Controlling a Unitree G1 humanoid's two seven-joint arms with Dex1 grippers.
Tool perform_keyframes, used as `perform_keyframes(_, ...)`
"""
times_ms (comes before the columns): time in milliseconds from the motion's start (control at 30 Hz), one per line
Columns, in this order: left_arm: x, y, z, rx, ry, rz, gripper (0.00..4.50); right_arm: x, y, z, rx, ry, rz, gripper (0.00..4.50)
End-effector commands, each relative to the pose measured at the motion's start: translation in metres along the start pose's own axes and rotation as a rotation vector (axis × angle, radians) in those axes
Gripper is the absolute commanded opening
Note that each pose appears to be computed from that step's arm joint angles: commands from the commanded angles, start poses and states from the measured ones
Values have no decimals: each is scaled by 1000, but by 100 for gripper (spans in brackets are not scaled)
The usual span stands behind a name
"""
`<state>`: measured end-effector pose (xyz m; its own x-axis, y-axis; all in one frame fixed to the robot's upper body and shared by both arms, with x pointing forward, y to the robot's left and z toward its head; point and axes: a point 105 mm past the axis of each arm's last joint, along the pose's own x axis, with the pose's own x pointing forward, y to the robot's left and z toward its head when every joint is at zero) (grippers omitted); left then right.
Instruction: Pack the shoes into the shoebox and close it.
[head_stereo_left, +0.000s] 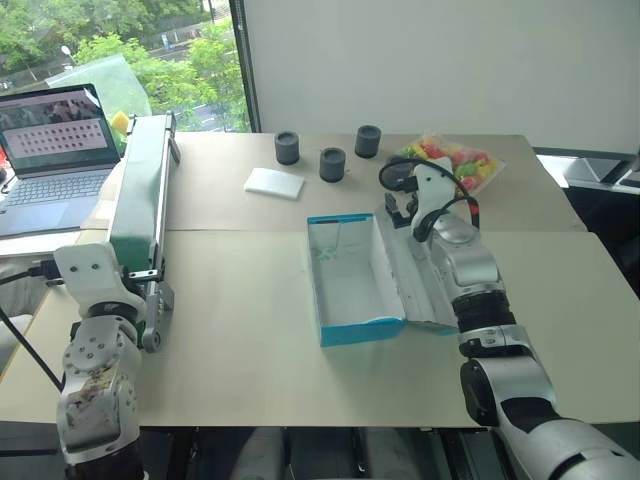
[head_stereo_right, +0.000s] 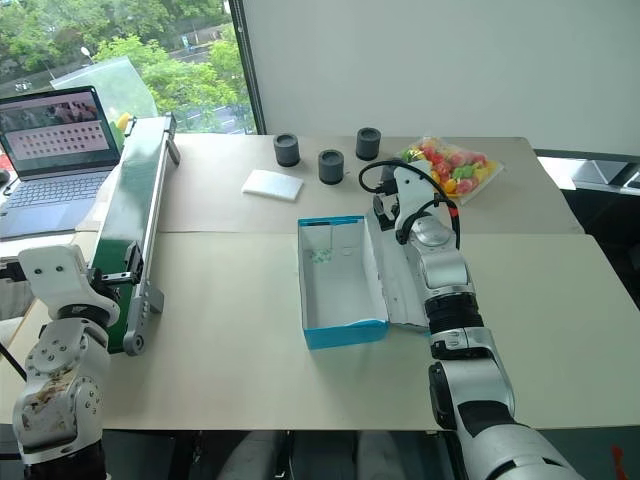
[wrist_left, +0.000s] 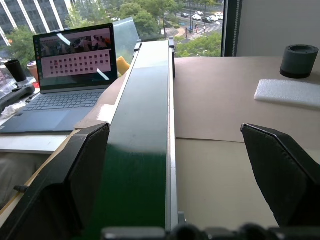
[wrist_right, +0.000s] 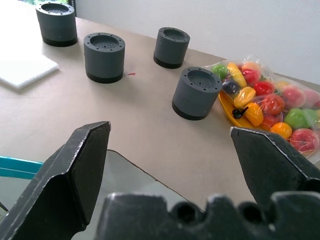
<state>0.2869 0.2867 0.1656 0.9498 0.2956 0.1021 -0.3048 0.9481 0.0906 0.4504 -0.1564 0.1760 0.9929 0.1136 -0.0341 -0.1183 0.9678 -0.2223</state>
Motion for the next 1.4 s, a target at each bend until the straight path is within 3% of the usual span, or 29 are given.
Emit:
perform_keyframes(33, 1, 0, 7, 13, -22, 2, 450, -5, 22, 42, 24, -143, 109, 448)
perform_keyframes(100, 3, 0, 2, -2, 1, 2, 450, -25, 78, 84, 85, -287, 405, 448)
perform_keyframes(167, 3, -3, -2, -2, 15, -16, 450, -51, 116, 104, 106, -348, 643, 448)
perform_keyframes(400, -6, 10, -12, -4, 58, 0, 450, -142, 194, 98, 2, -337, 1225, 448)
perform_keyframes(667, -9, 31, -22, -10, 129, 22, 450, -134, 209, 67, -160, -250, 1188, 448)
perform_keyframes(933, -12, 36, -23, 4, 189, 17, 450, -107, 210, 52, -98, -181, 1092, 448)
perform_keyframes(1400, -14, 36, -29, 0, 214, 33, 450, -95, 213, 41, -128, -141, 1048, 448)
